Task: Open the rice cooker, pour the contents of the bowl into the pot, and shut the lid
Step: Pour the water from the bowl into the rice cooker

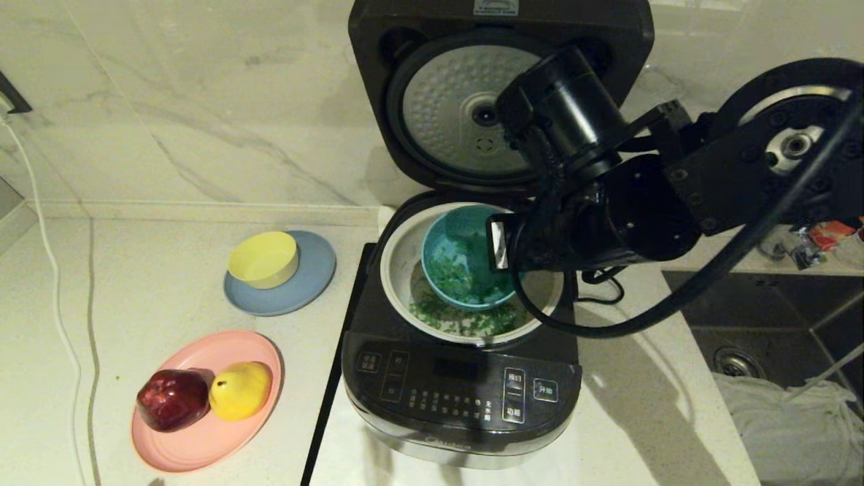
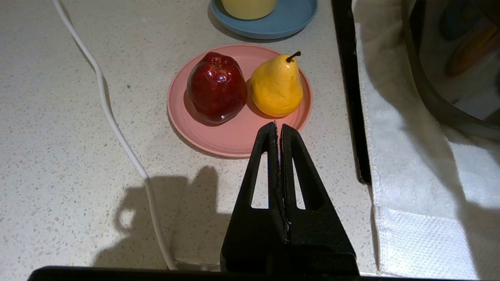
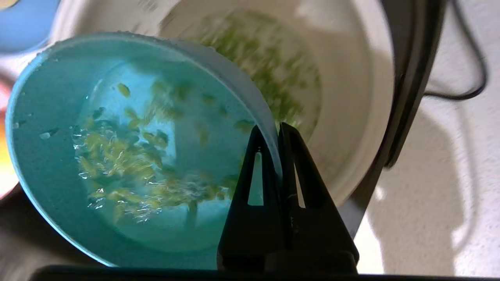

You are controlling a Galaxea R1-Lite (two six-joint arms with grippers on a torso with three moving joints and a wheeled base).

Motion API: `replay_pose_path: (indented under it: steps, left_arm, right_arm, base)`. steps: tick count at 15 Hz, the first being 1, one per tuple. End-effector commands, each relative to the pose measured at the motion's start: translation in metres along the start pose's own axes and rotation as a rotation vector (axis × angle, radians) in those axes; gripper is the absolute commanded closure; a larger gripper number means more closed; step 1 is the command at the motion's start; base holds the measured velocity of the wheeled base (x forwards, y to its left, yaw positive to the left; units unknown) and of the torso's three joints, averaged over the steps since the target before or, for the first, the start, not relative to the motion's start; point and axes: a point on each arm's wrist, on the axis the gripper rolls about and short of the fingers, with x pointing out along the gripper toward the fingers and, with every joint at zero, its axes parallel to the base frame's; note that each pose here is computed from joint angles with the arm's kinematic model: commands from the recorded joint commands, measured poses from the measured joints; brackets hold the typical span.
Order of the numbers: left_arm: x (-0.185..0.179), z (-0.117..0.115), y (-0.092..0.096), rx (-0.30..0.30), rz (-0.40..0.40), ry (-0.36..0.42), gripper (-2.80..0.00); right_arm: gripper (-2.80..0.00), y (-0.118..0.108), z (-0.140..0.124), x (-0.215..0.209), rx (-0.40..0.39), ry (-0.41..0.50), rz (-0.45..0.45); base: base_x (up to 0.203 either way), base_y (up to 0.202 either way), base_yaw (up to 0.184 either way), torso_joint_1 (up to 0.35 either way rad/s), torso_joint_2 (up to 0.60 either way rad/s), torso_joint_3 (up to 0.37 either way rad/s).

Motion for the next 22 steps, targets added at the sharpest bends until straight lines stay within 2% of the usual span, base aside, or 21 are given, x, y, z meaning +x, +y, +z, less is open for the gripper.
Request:
replay_pose_path:
  steps: [1, 3, 6, 8, 11, 14, 18, 22]
  left_arm:
    - [0.000, 0.000, 0.000, 0.000, 0.000, -0.001, 0.00]
    - [0.000, 0.000, 0.000, 0.000, 0.000, -0.001, 0.00]
    - [0.000, 0.000, 0.000, 0.000, 0.000, -0.001, 0.00]
    - [0.000, 0.000, 0.000, 0.000, 0.000, -0.001, 0.00]
    - [0.000, 0.000, 0.000, 0.000, 0.000, -0.002, 0.00]
    - [0.000, 0.000, 0.000, 0.000, 0.000, -0.001, 0.00]
    - [0.000, 0.000, 0.000, 0.000, 0.000, -0.001, 0.00]
    - [0.000, 0.000, 0.000, 0.000, 0.000, -0.002, 0.00]
  right_arm:
    - [0.00, 0.007, -0.006, 0.012, -0.015, 0.003, -0.036]
    - [0.00, 0.008, -0.006, 0.014, -0.012, -0.028, -0.074]
    - [0.00, 0.014, -0.007, 0.017, -0.055, -0.095, -0.149]
    - [0.00, 0.022, -0.009, 0.012, -0.101, -0.142, -0.193]
    - [0.00, 0.029, -0.011, 0.015, -0.194, -0.210, -0.330]
    - [0.00, 0.035, -0.016, 0.016, -0.285, -0.219, -0.392]
    - [0.00, 0.041, -0.025, 0.027, -0.396, -0.218, -0.529]
    - [0.00, 0.052, -0.034, 0.028, -0.481, -0.233, -0.621]
  base:
    - [0.000, 0.000, 0.000, 0.000, 0.00, 0.000]
    - [0.000, 0.000, 0.000, 0.000, 0.00, 0.000]
    - [0.000, 0.000, 0.000, 0.000, 0.00, 0.000]
    - [0.000, 0.000, 0.000, 0.000, 0.00, 0.000]
    - [0.000, 0.000, 0.000, 0.000, 0.00, 0.000]
    - [0.000, 0.000, 0.000, 0.000, 0.00, 0.000]
    - [0.000, 0.000, 0.000, 0.000, 0.00, 0.000]
    - [0.000, 0.000, 0.000, 0.000, 0.00, 0.000]
